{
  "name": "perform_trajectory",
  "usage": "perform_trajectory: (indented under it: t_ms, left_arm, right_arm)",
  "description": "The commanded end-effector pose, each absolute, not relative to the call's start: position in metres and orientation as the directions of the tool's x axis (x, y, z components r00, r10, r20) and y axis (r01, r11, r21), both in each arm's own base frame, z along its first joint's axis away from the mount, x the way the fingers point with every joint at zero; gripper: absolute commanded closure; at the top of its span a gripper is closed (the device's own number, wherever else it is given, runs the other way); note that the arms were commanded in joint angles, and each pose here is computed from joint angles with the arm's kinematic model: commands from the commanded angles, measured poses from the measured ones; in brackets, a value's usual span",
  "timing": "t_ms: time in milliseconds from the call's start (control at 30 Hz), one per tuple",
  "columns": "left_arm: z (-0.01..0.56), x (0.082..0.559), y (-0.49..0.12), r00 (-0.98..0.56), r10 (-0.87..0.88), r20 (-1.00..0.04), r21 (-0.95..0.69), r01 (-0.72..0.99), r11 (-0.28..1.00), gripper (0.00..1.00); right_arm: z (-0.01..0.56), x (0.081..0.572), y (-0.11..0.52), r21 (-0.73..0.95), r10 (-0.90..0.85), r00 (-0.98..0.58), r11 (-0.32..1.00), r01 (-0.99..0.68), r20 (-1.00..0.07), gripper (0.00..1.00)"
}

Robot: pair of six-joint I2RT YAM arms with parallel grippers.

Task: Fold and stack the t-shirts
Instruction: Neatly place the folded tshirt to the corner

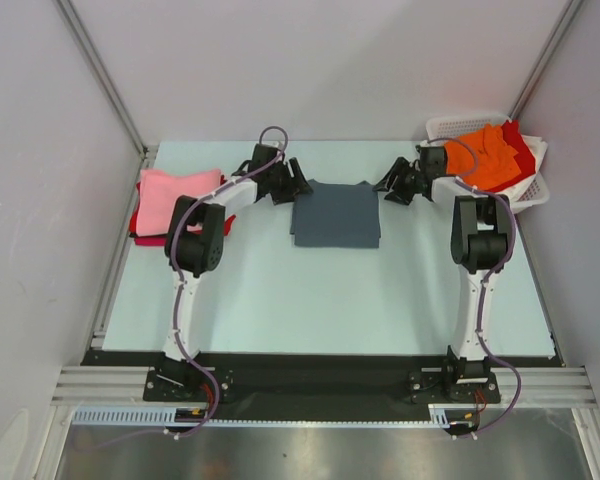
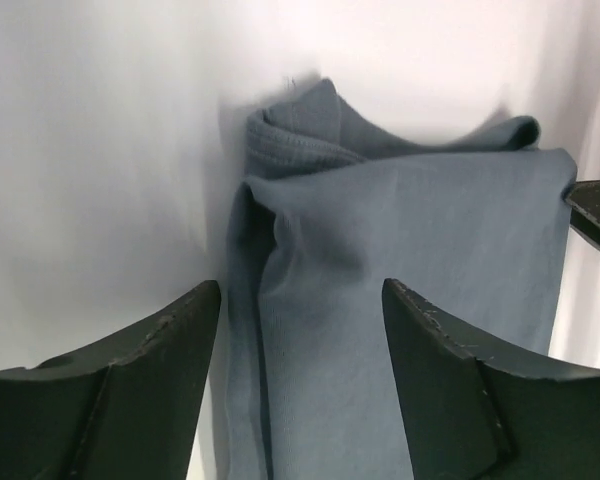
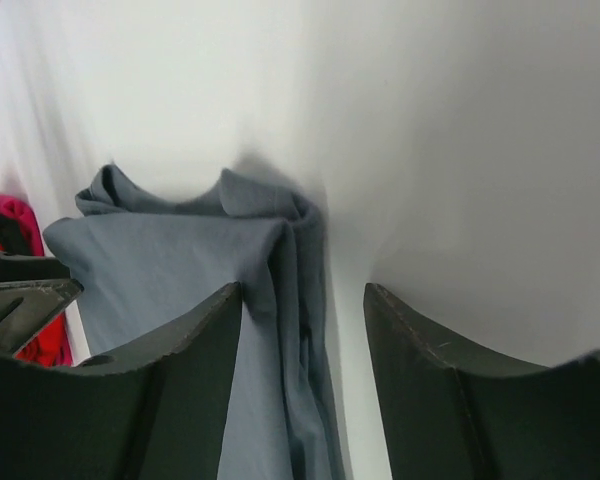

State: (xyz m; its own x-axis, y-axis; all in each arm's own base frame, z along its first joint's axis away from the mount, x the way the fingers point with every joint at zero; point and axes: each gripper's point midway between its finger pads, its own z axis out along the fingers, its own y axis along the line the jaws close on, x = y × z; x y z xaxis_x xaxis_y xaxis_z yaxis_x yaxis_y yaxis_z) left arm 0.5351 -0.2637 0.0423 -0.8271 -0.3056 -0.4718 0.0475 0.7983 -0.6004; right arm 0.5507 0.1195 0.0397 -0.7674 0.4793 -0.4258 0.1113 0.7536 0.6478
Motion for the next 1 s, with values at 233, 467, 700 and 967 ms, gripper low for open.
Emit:
perform_trajectory:
  t_ms: [233, 467, 700, 967]
  left_arm:
    - [0.026, 0.563, -0.266, -0.806, -0.348, -0.479, -0.581, -0.006, 0.814, 0.38]
    - [0.014, 0.581, -0.268, -0.789, -0.403, -0.464, -0.593, -0.061, 0.803, 0.53]
    - [0.034, 0.603, -0.279, -0.742, -0.468, -0.480, -0.655, -0.051, 0.754, 0.96]
    - [0.116, 0.585, -0.262, -0.652, -0.441, -0.617, -0.624, 0.063, 0.779, 1.00]
  right_arm:
    - [0.002, 0.560, 0.137, 0.595, 0.413, -0.818, 0.796, 0.110, -0.401, 0.51]
    - [-0.015, 0.565, 0.147, 0.530, 0.389, -0.834, 0.836, 0.141, -0.391, 0.67]
    - [0.007, 0.579, 0.159, 0.564, 0.422, -0.798, 0.816, 0.127, -0.430, 1.00]
    - [0.112, 0.565, 0.185, 0.646, 0.412, -0.719, 0.760, -0.067, -0.560, 1.00]
